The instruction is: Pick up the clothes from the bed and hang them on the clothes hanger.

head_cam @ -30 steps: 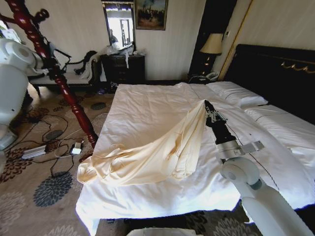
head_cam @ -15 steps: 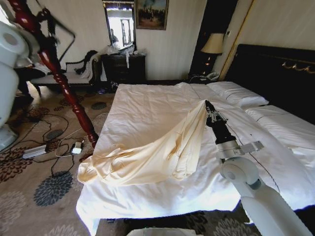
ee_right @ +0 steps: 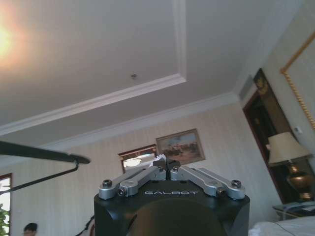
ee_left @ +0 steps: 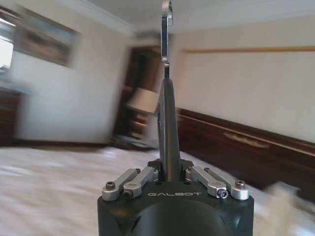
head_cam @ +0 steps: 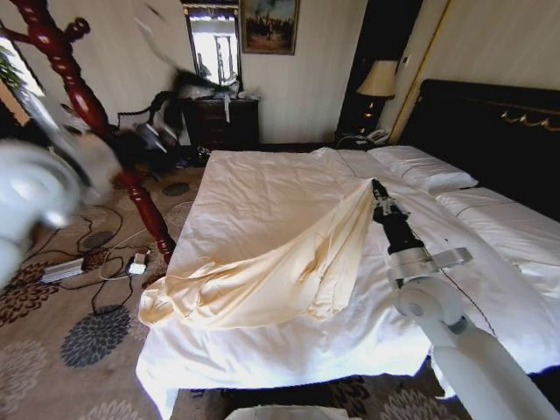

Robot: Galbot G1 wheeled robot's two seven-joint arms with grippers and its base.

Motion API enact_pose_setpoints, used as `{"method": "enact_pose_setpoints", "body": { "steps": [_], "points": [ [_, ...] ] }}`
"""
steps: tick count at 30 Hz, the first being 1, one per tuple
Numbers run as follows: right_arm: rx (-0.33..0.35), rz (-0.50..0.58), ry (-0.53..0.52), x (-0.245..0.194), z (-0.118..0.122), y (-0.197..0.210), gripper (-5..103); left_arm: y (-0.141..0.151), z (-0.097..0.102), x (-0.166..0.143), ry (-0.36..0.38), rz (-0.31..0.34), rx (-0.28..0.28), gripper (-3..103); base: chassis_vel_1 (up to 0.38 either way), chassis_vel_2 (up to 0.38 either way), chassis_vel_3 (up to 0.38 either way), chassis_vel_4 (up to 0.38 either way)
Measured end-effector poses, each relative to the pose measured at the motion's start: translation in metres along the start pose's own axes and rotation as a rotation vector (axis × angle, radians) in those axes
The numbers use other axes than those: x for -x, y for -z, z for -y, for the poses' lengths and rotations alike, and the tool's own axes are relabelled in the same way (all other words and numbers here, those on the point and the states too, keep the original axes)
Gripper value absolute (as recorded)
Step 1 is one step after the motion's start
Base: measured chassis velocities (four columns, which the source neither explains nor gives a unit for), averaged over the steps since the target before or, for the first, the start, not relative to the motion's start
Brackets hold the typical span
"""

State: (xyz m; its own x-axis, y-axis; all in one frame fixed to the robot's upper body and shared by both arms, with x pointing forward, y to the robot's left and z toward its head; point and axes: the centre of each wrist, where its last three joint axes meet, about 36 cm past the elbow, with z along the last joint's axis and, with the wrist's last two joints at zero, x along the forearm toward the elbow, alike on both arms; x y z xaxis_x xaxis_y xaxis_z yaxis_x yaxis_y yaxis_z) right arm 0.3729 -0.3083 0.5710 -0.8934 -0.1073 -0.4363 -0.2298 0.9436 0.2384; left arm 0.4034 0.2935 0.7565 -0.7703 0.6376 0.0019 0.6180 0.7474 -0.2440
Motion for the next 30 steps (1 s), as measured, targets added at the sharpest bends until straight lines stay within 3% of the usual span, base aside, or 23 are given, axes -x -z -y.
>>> {"method": "enact_pose_setpoints", "body": {
  "steps": [2, 4, 6, 12, 14, 18, 24, 27, 29, 30],
  "points": [
    [-0.025, -0.028, -0.044, 0.002, 0.001, 0.005, 0, -0.018, 0.024, -0.004, -0.095, -0.057, -0.032, 18, 0.000, 0.000, 0.000, 0.000],
    [-0.038, -0.033, -0.063, 0.004, 0.001, 0.007, 0, -0.025, 0.032, -0.006, -0.126, -0.089, -0.049, 18, 0.000, 0.000, 0.000, 0.000],
    [-0.077, -0.040, -0.110, 0.009, 0.008, 0.012, 0, -0.045, 0.045, -0.011, -0.177, -0.187, -0.069, 18, 0.000, 0.000, 0.000, 0.000],
    [-0.129, -0.035, -0.137, 0.017, 0.016, 0.023, 0, -0.074, 0.062, -0.023, -0.208, -0.306, -0.061, 18, 0.000, 0.000, 0.000, 0.000],
    [-0.132, -0.035, -0.137, 0.018, 0.016, 0.023, 0, -0.077, 0.064, -0.024, -0.211, -0.318, -0.058, 18, 0.000, 0.000, 0.000, 0.000],
    [-0.140, -0.022, -0.131, 0.023, 0.013, 0.032, 0, -0.105, 0.067, -0.030, -0.183, -0.426, -0.071, 18, 0.000, 0.000, 0.000, 0.000],
    [-0.144, -0.002, -0.110, 0.025, 0.011, 0.037, 0, -0.108, 0.066, -0.029, -0.178, -0.447, -0.073, 18, 0.000, 0.000, 0.000, 0.000],
    [-0.155, -0.002, -0.107, 0.023, 0.013, 0.035, 0, -0.092, 0.067, -0.029, -0.177, -0.391, -0.029, 18, 0.000, 0.000, 0.000, 0.000],
    [-0.153, -0.008, -0.120, 0.021, 0.015, 0.031, 0, -0.073, 0.064, -0.030, -0.159, -0.317, 0.009, 18, 0.000, 0.000, 0.000, 0.000],
    [-0.153, -0.008, -0.120, 0.021, 0.015, 0.031, 0, -0.073, 0.064, -0.030, -0.159, -0.317, 0.009, 18, 0.000, 0.000, 0.000, 0.000]
  ]
}}
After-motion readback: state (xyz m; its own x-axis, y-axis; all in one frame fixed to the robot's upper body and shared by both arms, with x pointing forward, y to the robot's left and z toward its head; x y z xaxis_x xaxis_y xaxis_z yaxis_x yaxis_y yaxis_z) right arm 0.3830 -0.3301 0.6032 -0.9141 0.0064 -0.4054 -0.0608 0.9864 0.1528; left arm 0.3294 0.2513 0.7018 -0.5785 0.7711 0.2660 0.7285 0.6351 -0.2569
